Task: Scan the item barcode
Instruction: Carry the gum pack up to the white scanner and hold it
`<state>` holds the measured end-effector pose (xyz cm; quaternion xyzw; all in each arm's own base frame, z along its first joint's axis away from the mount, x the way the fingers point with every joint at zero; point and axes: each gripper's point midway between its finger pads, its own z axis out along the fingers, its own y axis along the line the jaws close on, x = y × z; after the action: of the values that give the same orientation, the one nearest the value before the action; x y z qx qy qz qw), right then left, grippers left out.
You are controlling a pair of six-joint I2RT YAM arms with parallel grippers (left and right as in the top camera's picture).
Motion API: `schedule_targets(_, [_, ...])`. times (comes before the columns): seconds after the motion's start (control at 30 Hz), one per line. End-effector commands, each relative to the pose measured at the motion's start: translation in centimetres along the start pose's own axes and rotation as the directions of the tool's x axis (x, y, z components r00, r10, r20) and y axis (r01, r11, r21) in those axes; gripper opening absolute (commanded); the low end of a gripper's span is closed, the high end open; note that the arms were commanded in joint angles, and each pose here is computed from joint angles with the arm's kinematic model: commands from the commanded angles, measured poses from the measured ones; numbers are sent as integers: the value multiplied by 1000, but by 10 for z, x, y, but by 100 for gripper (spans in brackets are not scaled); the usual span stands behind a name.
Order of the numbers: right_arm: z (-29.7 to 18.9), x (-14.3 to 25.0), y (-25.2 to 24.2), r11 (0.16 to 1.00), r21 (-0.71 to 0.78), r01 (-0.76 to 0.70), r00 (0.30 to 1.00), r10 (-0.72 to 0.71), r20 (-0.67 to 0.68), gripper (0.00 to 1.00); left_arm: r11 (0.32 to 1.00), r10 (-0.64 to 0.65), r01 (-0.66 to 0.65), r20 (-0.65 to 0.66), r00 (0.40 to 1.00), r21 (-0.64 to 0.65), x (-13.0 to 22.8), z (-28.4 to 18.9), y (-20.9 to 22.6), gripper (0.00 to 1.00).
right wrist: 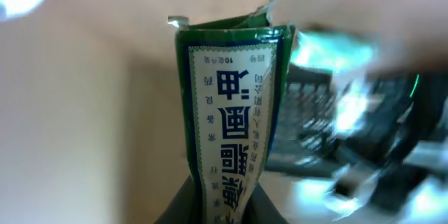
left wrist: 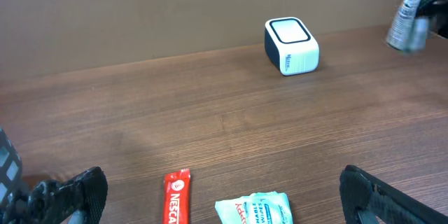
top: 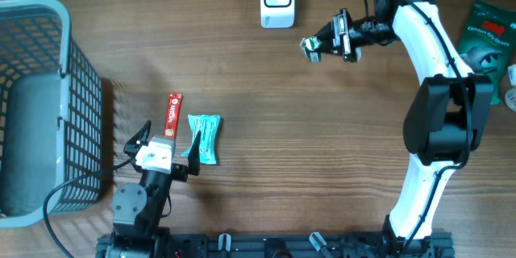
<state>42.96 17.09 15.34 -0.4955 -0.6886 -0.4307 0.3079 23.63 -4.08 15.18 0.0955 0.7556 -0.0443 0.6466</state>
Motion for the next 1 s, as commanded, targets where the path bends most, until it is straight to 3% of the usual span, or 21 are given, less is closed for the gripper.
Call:
schedule_targets(0.0, [3, 19, 15, 828, -74, 555, 828, -559, -42, 4, 1000, 12, -12, -2, 1000, 9, 2, 1, -2, 100])
schedule_targets(0.03, [7, 21, 37, 719, -118, 685, 725, -689, 6, 4, 1000, 12, -12, -2, 1000, 9, 2, 1, -2, 100])
schedule_targets(0.07, [10, 29, 68, 464, -159, 871, 482, -871, 99, 4, 1000, 12, -12, -2, 1000, 9, 2, 1, -2, 100])
schedule_targets(0.1, [14, 35, 85, 274, -147, 950, 297, -939, 171, 4, 1000, 12, -12, -2, 1000, 9, 2, 1, -2, 100])
schedule_targets(0.13, [19, 32, 103, 153, -70, 986, 166, -951, 260, 4, 1000, 12, -12, -2, 1000, 9, 2, 1, -2, 100])
schedule_targets(0.17, [25, 26, 115, 96, 14, 995, 86, -943, 322, 4, 1000, 12, -12, -2, 1000, 9, 2, 1, -2, 100])
schedule_targets(0.23, [36, 29, 122, 52, 66, 996, 25, -936, 350, 4, 1000, 12, -12, -2, 1000, 9, 2, 1, -2, 100])
schedule_targets(0.27, [53, 41, 131, -125, 99, 987, -153, -918, 365, 4, 1000, 12, -12, -2, 1000, 9, 2, 1, -2, 100])
schedule_targets(0.3, [61, 47, 132, -196, 95, 976, -217, -907, 361, 4, 1000, 12, -12, -2, 1000, 9, 2, 1, -2, 100])
schedule_targets(0.37, [70, 46, 138, -263, 88, 961, -276, -886, 372, 4, 1000, 12, -12, -2, 1000, 9, 2, 1, -2, 100])
schedule_targets(0.43, [79, 32, 142, -279, 88, 956, -291, -877, 382, 4, 1000, 12, -12, -2, 1000, 9, 2, 1, -2, 100])
schedule_targets(0.6, [104, -35, 138, -184, 72, 980, -198, -905, 378, 4, 1000, 12, -12, -2, 1000, 9, 2, 1, -2, 100])
schedule_targets(0.67, [96, -40, 144, -177, 83, 981, -195, -894, 403, 5, 1000, 12, -12, -2, 1000, 9, 2, 1, -2, 100])
schedule_targets(0.8, [47, -57, 151, -88, 47, 995, -100, -892, 441, 5, 1000, 12, -12, -2, 1000, 9, 2, 1, -2, 100])
schedule_targets(0.9, [-30, -96, 142, 122, 86, 989, 65, -868, 492, 4, 1000, 12, -12, -2, 1000, 9, 2, 1, -2, 100])
schedule_targets(0.97, [-76, -130, 127, 264, 177, 948, 132, -833, 537, 4, 1000, 12, -12, -2, 1000, 9, 2, 1, -2, 100])
